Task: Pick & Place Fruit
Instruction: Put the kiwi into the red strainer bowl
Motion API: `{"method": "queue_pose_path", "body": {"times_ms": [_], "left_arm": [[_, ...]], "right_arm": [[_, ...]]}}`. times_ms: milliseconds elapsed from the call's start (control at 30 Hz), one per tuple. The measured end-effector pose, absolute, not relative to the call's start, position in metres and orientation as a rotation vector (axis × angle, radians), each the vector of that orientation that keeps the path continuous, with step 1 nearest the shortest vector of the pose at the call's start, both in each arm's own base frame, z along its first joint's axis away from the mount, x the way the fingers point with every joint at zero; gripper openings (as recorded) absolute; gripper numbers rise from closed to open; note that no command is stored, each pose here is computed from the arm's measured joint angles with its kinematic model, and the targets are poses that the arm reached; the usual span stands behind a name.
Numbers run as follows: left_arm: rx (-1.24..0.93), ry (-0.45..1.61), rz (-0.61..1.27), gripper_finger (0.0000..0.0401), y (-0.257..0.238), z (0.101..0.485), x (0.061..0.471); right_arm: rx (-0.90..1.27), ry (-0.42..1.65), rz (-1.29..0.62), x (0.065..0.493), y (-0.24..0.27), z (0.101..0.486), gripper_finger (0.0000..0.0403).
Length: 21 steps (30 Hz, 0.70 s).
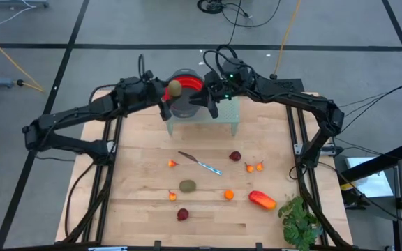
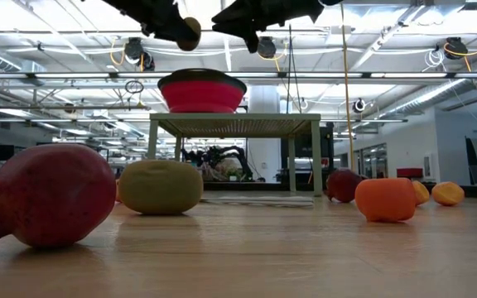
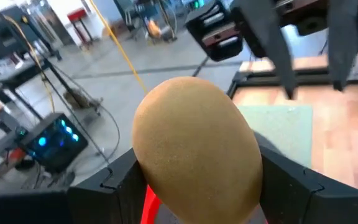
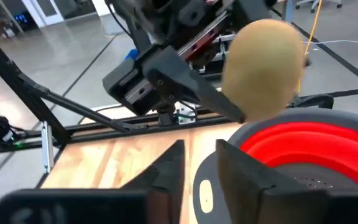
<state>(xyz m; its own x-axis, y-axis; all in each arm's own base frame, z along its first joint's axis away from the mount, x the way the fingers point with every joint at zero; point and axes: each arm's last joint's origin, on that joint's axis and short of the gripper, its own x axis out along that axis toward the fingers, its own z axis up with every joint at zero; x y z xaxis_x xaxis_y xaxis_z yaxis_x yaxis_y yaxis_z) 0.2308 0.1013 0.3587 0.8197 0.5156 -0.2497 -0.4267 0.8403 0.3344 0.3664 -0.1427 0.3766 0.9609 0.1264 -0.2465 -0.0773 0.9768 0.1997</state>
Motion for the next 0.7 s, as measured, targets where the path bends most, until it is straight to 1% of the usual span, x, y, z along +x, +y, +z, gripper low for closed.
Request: {"method": "queue_pose_path", "body": {"times_ms": [167, 233, 400, 500, 700], "left_arm": [[0.248, 0.456, 0.504, 0.0236, 0.112, 0.365, 0.244], [0.234, 0.49, 0.508, 0.0236, 0.116, 0.367, 0.248], [0.201, 0.552, 0.522, 0.0236, 0.126, 0.367, 0.255], [0.187, 0.571, 0.529, 0.0236, 0.131, 0.366, 0.258], [0.119, 0.581, 0.525, 0.0236, 0.14, 0.363, 0.262]], "right_arm": [[0.125, 0.267, 0.117, 0.366, -0.142, 0.375, 0.0022], [0.105, 0.285, 0.122, 0.366, -0.142, 0.373, 0.0006], [0.071, 0.284, 0.109, 0.356, -0.138, 0.378, 0.0009], [0.051, 0.298, 0.037, 0.34, -0.133, 0.376, 0.0003], [-0.003, 0.182, -0.112, 0.302, -0.12, 0.372, 0.0003]]}}
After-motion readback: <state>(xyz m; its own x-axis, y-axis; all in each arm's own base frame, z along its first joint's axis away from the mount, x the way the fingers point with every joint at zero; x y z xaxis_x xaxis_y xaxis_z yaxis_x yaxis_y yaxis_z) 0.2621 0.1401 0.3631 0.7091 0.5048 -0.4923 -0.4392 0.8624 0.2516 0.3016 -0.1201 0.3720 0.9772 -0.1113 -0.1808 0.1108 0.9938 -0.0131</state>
